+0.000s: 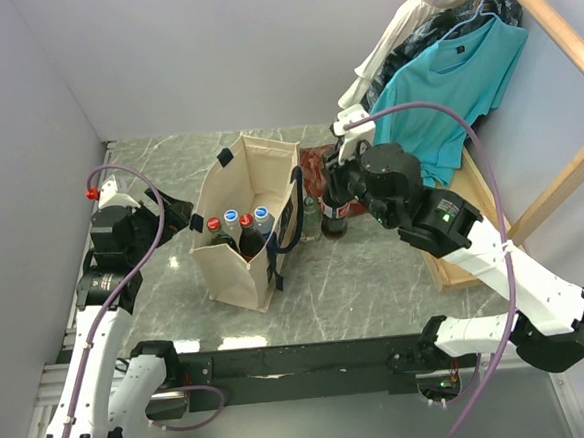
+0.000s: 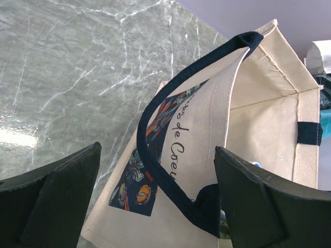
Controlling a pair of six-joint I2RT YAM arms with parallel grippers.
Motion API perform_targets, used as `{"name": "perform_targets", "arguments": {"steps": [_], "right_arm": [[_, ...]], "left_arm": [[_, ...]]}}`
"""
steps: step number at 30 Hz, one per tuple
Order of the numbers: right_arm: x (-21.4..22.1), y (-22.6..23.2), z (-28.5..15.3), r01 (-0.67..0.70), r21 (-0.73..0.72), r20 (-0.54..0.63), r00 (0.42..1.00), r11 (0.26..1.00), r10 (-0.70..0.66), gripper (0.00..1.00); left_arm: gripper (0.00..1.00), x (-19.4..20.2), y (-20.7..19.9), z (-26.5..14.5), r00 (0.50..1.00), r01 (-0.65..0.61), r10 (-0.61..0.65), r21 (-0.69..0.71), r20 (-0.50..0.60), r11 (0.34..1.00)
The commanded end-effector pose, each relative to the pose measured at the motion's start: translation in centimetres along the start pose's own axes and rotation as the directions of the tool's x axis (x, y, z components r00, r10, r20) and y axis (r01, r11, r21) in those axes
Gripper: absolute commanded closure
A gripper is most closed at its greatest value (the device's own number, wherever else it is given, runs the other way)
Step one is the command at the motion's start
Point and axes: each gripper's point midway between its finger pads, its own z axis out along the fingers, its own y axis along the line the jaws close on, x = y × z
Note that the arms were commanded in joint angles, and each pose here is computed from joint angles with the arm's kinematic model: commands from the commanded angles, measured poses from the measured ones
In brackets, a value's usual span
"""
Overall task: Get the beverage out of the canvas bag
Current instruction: Place the drink at the center of the board.
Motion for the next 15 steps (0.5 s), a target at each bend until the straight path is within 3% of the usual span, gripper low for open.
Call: {"name": "perform_targets", "arguments": {"steps": [1, 15], "right_arm": [[-5.7, -0.6, -1.8, -0.165, -0.02, 0.23, 0.959, 0.986, 0.165, 1.0], [-1.3, 0.8, 0.0, -0.204, -0.048, 0.19, 0.959, 0.978, 0.21, 1.0]], "left_arm": [[0.04, -0.7, -0.5, 0.1, 1.0, 0.004, -0.005, 0.022, 0.028, 1.0], [0.04, -0.6, -0.4, 0.2, 1.0, 0.007, -0.008, 0.019, 0.026, 1.0]]}}
